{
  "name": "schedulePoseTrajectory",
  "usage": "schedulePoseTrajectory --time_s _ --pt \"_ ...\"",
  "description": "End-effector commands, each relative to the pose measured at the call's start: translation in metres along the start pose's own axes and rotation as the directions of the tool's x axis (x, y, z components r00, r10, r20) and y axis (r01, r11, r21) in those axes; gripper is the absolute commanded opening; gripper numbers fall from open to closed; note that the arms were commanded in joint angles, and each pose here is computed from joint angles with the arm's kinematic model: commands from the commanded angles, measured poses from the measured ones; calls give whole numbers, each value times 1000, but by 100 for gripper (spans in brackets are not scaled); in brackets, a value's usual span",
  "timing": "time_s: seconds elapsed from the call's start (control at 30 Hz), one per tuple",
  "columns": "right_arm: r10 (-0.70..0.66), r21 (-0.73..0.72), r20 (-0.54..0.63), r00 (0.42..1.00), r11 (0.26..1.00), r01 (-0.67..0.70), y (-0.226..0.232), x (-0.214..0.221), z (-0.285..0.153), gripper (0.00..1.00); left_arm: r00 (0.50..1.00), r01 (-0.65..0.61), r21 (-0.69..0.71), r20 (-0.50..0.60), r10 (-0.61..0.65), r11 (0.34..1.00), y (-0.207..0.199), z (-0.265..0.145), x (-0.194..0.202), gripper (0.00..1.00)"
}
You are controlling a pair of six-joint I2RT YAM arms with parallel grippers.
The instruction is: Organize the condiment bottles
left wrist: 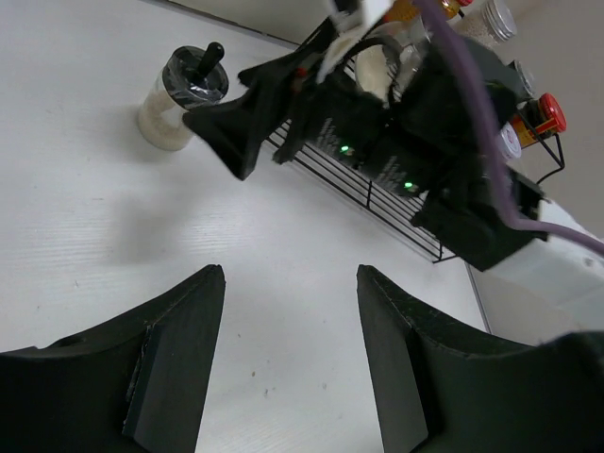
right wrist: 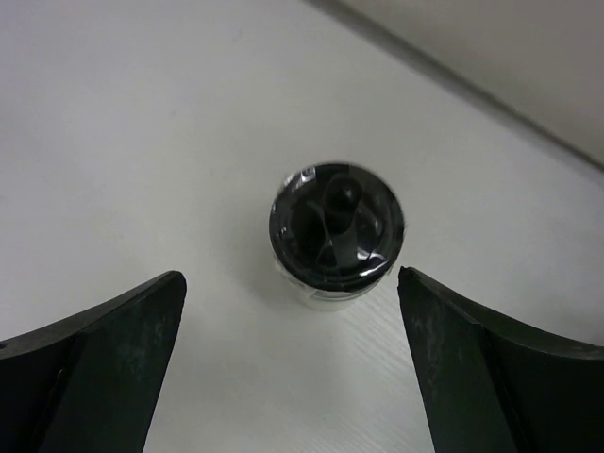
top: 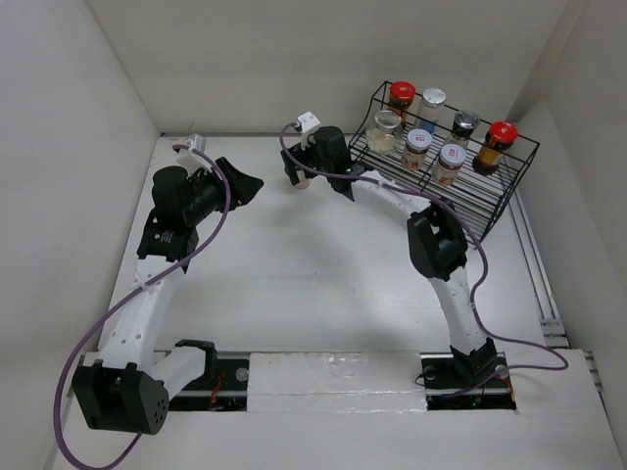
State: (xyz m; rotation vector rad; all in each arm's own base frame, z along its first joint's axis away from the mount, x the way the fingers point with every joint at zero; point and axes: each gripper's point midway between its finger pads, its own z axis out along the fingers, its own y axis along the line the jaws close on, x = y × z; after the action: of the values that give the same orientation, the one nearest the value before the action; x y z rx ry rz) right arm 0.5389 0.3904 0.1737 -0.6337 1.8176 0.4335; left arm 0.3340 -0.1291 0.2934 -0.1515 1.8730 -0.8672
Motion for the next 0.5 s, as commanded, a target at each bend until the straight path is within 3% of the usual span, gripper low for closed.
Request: schedulePoseTrajectory --time_s 0.0,0.27,0.43,0.47 --pt "0 -6 36 999 1000 1 -5 -28 1 100 999 -26 34 32 25 999 -8 -3 -9 54" --pt "29 0 35 999 1000 -29 -12 -11 43 100 999 -22 29 24 22 999 -6 -1 -8 54" --pt "50 14 46 998 999 -51 -15 0 59 88 999 -22 22 29 22 1000 -5 0 -8 54" --pt "60 13 53 997 998 -61 -14 1 62 75 999 -22 22 29 22 1000 -5 0 -8 54"
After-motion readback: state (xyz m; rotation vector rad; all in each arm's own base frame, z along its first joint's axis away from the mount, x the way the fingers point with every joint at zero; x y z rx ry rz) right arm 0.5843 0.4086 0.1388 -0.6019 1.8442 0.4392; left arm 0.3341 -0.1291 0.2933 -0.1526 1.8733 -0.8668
